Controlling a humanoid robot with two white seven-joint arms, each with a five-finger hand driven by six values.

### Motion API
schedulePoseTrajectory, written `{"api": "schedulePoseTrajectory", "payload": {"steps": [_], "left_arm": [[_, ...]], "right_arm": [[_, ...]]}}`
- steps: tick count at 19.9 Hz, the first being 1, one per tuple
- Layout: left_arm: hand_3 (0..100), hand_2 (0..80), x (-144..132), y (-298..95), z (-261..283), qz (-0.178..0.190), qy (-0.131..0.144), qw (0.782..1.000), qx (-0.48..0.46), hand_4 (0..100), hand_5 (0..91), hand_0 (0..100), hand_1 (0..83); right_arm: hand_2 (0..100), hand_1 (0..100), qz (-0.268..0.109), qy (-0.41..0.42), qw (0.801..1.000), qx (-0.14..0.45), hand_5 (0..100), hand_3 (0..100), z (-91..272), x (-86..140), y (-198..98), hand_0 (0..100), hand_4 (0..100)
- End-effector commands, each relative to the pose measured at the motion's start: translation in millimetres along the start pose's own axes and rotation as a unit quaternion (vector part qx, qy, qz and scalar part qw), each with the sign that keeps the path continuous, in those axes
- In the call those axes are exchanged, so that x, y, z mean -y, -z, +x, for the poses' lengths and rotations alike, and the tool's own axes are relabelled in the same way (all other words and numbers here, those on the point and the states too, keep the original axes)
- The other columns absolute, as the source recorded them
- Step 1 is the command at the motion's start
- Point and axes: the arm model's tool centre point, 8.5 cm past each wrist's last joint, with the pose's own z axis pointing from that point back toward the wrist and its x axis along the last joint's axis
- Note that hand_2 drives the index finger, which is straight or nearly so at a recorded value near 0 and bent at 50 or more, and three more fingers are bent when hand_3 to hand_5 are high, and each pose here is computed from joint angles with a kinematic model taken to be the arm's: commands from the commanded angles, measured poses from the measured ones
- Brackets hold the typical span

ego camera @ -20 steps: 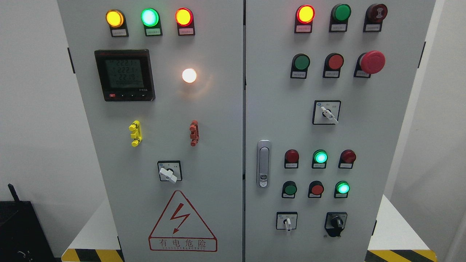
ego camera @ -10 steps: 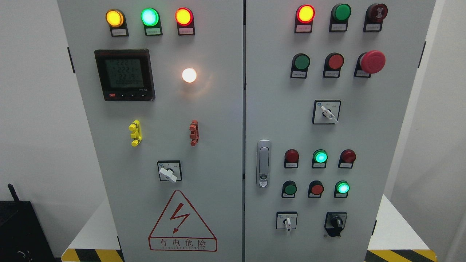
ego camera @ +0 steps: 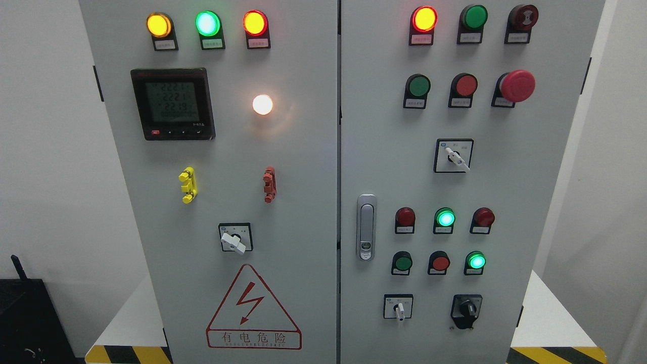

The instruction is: Flip black knob to close circuit

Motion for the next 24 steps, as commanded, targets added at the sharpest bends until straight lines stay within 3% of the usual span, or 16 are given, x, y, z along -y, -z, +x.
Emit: {"api": "schedulePoseTrajectory", "payload": {"steps": [1,10,15,24], "left_arm": [[5,0.0,0,0,0,0.0,-0.009,1.0,0.0,2,0.0,0,0.0],[5,0.0,-1,0,0,0.001,-0.009,1.0,0.0,2,0.0,0,0.0],[5,0.0,0,0,0,0.0,-0.009,1.0,0.0,3,0.0,0,0.0],[5,0.0,0,0,0,0.0,-0.009,1.0,0.0,3,0.0,0,0.0]], "right_arm": [[87,0,-0.039,-0.075,0.996,-0.003,85,100,18,41,17,0,82],[89,0,-0.013,-0.105,0.994,0.006,84,100,47,34,42,0,82],[90,0,-0.012,-0.098,0.995,-0.006,85,100,46,36,65,0,82],[90,0,0.016,-0.083,0.996,-0.04,85,100,32,17,76,0,83]]}}
